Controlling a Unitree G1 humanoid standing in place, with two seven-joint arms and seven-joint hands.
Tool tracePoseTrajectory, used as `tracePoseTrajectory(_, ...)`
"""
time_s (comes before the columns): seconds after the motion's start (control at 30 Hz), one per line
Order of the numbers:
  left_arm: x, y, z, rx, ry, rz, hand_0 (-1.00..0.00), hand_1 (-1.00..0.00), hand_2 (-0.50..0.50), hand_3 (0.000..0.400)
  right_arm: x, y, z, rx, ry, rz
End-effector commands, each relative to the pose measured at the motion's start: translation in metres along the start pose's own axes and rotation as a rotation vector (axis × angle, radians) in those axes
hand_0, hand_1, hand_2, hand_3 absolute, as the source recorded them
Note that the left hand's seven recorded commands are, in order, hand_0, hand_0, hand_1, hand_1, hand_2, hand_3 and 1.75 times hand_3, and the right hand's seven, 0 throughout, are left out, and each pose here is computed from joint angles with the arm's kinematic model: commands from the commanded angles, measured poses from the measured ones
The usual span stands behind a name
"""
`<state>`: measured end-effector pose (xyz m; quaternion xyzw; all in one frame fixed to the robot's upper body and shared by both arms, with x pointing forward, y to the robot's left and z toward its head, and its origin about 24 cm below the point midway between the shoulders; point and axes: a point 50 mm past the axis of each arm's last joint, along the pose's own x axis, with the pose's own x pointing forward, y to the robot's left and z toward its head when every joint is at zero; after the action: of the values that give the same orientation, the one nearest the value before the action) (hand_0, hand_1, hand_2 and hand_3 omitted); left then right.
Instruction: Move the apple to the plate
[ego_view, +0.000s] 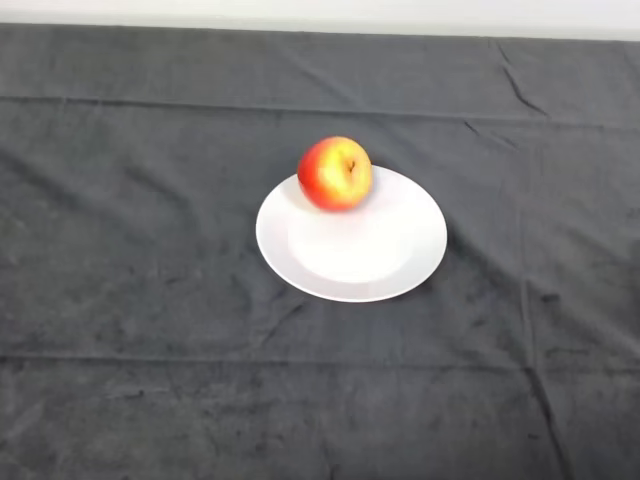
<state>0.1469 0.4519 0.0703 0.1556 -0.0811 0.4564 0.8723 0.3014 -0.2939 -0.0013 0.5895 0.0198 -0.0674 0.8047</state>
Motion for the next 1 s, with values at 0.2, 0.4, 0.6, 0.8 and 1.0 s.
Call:
tracePoseTrajectory(0.2, 0.0126, 0.0116, 0.0115, -0.007, -0.047, 0.051, 0.0, 0.0, 0.0, 0.0, -0.0025, -0.0016, 0.009, -0.003, -0.022, -0.009)
tracePoseTrajectory(0.4, 0.0129, 0.013, 0.0111, -0.007, -0.045, 0.048, 0.0, 0.0, 0.0, 0.0, -0.0025, -0.0016, 0.009, -0.003, -0.022, -0.009)
tracePoseTrajectory(0.6, 0.0132, 0.0131, 0.0108, -0.007, -0.044, 0.047, 0.0, 0.0, 0.0, 0.0, -0.0025, -0.0016, 0.0091, -0.003, -0.022, -0.009)
tracePoseTrajectory(0.8, 0.0133, 0.0131, 0.0106, -0.008, -0.044, 0.046, 0.0, 0.0, 0.0, 0.0, -0.0025, -0.0016, 0.0091, -0.002, -0.022, -0.008)
tracePoseTrajectory(1.0, 0.0131, 0.0131, 0.0104, -0.008, -0.045, 0.044, 0.0, 0.0, 0.0, 0.0, -0.0024, -0.0016, 0.0091, -0.002, -0.022, -0.008)
